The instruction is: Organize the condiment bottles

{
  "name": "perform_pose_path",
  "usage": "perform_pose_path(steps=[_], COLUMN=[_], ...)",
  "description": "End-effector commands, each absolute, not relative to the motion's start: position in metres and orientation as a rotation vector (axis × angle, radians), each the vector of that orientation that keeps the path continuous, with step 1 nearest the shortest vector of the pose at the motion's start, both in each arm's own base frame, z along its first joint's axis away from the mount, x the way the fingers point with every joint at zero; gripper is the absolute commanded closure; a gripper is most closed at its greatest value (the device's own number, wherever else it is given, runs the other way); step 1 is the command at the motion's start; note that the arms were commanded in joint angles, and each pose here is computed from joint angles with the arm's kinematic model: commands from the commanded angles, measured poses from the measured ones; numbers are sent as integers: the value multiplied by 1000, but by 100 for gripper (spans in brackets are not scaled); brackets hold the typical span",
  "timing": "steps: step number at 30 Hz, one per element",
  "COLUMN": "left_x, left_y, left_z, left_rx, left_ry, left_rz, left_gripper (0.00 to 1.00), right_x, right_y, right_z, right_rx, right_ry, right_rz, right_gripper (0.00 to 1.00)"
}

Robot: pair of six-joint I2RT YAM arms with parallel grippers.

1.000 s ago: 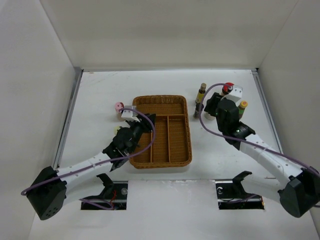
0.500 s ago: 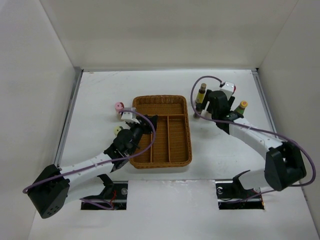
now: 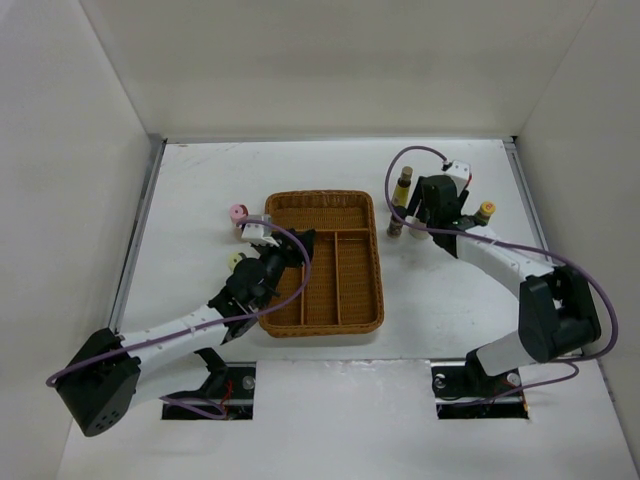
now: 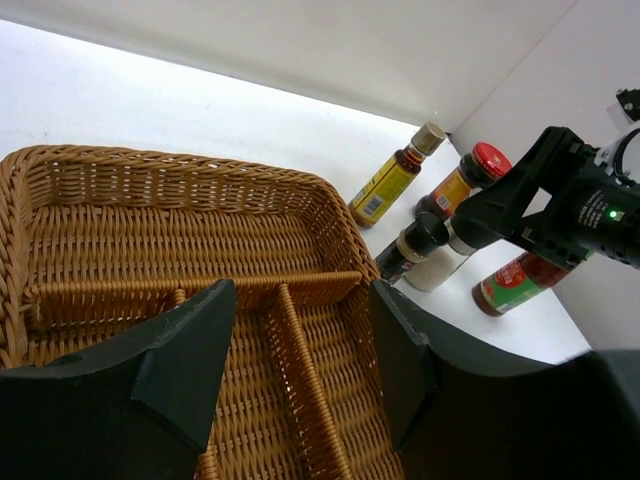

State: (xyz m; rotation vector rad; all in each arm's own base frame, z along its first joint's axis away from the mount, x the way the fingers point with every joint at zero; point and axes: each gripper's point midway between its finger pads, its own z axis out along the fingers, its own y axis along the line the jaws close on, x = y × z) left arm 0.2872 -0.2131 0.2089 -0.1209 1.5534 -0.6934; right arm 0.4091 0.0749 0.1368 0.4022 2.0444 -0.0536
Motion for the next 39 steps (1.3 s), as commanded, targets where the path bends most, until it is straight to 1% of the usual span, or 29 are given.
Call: perform_pose_path(steps=[1, 6, 9, 13, 17, 26, 30, 34, 36, 39], left_x=[289, 288, 288, 287, 287, 287, 286, 284, 282, 276], left_y=[-214, -214, -213, -215, -215, -214, -208, -191, -176, -150], left_z=[224, 224, 224, 224, 225, 226, 232, 243, 251, 261], left_rx=[-146, -146, -147, -141, -140, -142, -159, -212, -265, -348], left_ry=[1497, 1496, 1494, 1495, 1492, 1488, 1468, 1415, 1372, 1305], left_rz=[-737, -737, -738, -744, -744, -742, -741, -731, -715, -695], left_gripper=[45, 45, 45, 45, 45, 45, 45, 46, 46, 42], right_x=[428, 431, 432, 434, 430, 395, 380, 374, 378, 388], right_y=[80, 79, 77, 78, 71, 83, 109, 157, 181, 226], right_z=[163, 163, 160, 162, 182, 255, 297, 337, 346, 352], right_rx=[415, 410, 413, 413, 423, 352, 269, 162, 123, 44], right_ry=[1964, 1965, 1967, 1957, 1892, 1755, 1703, 1651, 1643, 1645], right_rz=[12, 10, -5, -3, -19, -2, 66, 178, 222, 307], right_gripper=[24, 29, 30, 37, 41, 41, 41, 42, 42, 42])
